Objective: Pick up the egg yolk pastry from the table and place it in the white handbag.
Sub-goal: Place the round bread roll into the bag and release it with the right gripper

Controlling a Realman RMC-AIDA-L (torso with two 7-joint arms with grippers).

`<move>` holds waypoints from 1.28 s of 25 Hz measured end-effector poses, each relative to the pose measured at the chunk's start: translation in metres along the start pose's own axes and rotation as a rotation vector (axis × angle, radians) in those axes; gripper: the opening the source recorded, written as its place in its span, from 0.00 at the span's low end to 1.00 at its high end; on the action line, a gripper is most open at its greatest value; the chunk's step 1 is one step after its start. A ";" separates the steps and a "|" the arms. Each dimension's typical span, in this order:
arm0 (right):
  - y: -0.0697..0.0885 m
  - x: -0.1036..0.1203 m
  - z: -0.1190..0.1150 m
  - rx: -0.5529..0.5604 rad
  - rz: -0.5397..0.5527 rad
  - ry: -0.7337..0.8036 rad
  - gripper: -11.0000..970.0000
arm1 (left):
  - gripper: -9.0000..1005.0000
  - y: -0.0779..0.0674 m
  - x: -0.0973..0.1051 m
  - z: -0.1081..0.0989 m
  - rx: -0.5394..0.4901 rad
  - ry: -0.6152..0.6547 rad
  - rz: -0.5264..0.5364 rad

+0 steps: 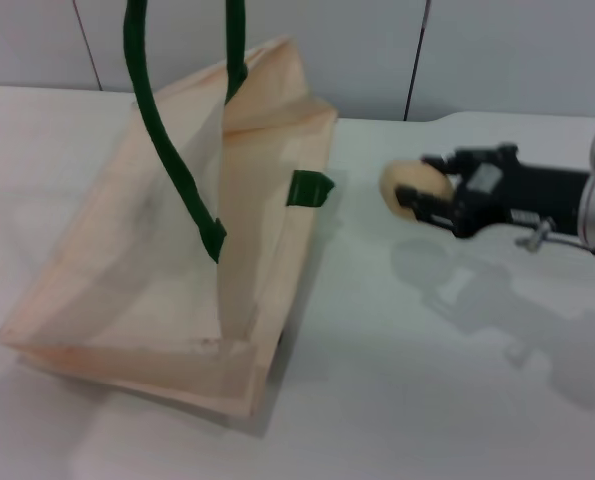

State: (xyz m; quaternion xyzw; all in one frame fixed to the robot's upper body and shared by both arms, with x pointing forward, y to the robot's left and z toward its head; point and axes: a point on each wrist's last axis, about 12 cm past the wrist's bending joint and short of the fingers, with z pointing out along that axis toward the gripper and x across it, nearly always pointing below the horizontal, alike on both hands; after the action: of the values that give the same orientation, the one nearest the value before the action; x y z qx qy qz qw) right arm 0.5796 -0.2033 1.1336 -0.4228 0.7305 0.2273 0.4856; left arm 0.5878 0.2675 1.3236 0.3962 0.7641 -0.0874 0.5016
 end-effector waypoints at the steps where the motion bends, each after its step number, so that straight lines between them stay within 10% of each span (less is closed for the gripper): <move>1: 0.000 -0.005 0.002 -0.009 -0.007 -0.028 0.49 | 0.13 0.000 -0.001 0.000 0.002 -0.001 0.003; 16: 0.026 -0.021 0.049 -0.243 -0.064 -0.153 0.49 | 0.13 -0.003 -0.008 0.000 0.012 -0.024 0.012; 32: 0.019 -0.032 0.082 -0.269 -0.152 -0.171 0.48 | 0.13 -0.012 -0.017 0.007 0.061 -0.048 0.032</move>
State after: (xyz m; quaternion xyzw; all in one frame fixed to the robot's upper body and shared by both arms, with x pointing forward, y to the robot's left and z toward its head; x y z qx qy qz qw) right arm 0.6110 -0.1194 1.1258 -0.5172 0.6154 0.3209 0.5008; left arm 0.5868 0.2470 1.3313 0.4213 0.7422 -0.1120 0.5090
